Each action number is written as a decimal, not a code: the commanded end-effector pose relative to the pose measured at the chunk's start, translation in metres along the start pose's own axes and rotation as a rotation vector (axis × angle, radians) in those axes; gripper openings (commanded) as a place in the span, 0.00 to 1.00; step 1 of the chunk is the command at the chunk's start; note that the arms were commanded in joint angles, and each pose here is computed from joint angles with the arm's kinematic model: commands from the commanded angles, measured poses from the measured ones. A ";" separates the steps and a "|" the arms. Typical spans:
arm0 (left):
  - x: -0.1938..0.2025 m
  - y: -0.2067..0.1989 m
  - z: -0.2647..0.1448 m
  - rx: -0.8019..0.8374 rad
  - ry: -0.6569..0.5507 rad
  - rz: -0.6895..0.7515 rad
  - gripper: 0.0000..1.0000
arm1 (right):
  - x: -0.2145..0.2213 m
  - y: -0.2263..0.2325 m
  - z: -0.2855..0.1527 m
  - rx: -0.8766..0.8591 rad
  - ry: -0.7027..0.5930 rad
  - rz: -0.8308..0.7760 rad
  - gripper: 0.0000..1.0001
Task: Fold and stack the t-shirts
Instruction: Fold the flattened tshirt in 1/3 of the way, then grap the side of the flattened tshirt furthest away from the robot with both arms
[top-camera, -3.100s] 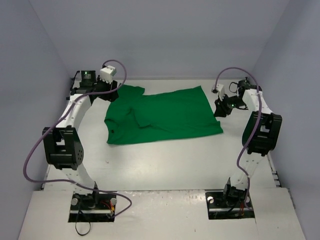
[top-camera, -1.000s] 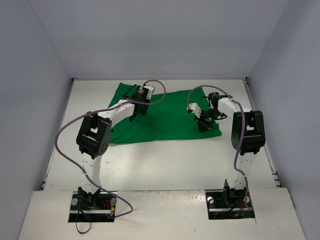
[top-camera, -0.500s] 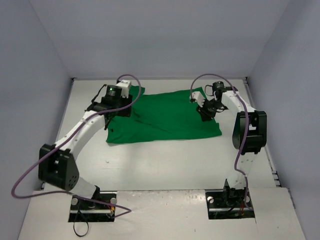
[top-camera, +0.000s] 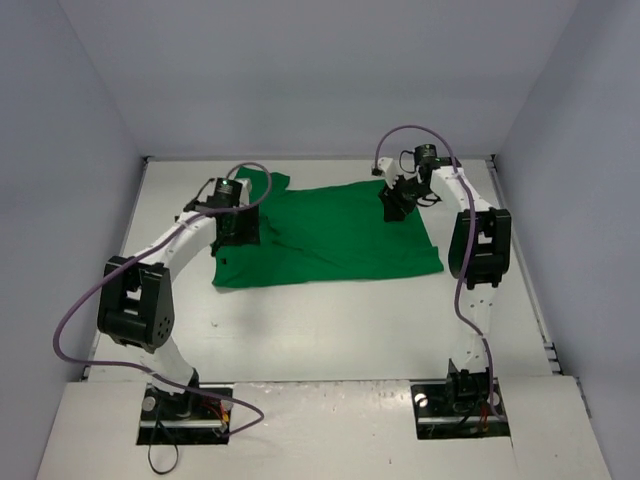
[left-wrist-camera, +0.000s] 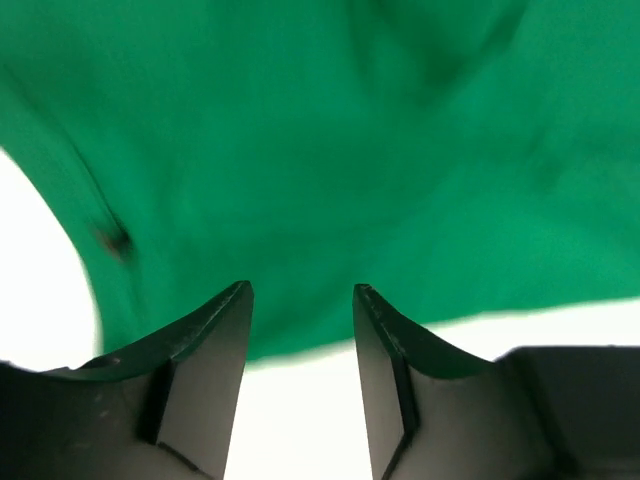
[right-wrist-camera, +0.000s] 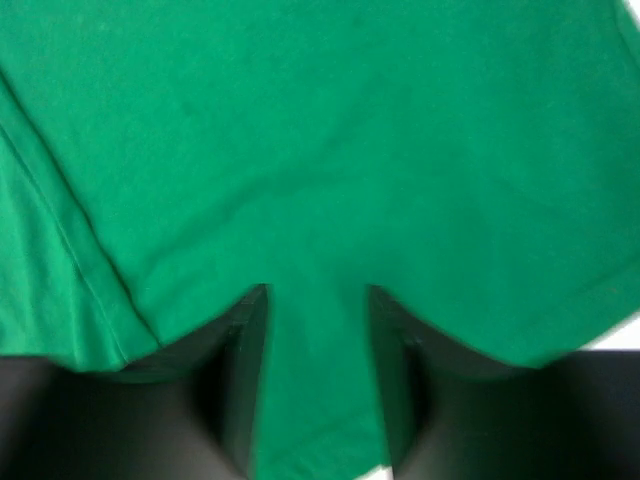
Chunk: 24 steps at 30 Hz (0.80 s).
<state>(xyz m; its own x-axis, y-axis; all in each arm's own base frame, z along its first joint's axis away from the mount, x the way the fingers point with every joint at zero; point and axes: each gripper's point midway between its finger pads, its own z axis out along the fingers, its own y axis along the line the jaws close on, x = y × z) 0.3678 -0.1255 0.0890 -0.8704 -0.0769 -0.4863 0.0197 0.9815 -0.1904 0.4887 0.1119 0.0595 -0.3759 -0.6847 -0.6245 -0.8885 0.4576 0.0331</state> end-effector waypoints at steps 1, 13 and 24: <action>-0.143 -0.012 -0.047 0.178 -0.373 0.170 0.54 | -0.057 -0.027 -0.040 0.060 -0.203 0.055 0.47; -0.304 0.021 0.019 0.541 -0.655 -0.063 0.62 | -0.094 -0.115 -0.064 0.186 -0.452 0.282 0.48; -0.347 0.055 0.069 0.460 -0.758 -0.105 0.62 | -0.057 -0.179 -0.053 0.290 -0.542 0.529 0.72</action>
<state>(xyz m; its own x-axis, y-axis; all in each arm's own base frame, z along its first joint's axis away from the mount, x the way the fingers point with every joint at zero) 0.6807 -0.0593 0.0800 -0.5440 -0.4134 -0.7302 0.1598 0.8032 -0.5738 0.6243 0.0601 0.0934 -0.5509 -0.1301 -0.8244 -0.5720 0.7782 0.2595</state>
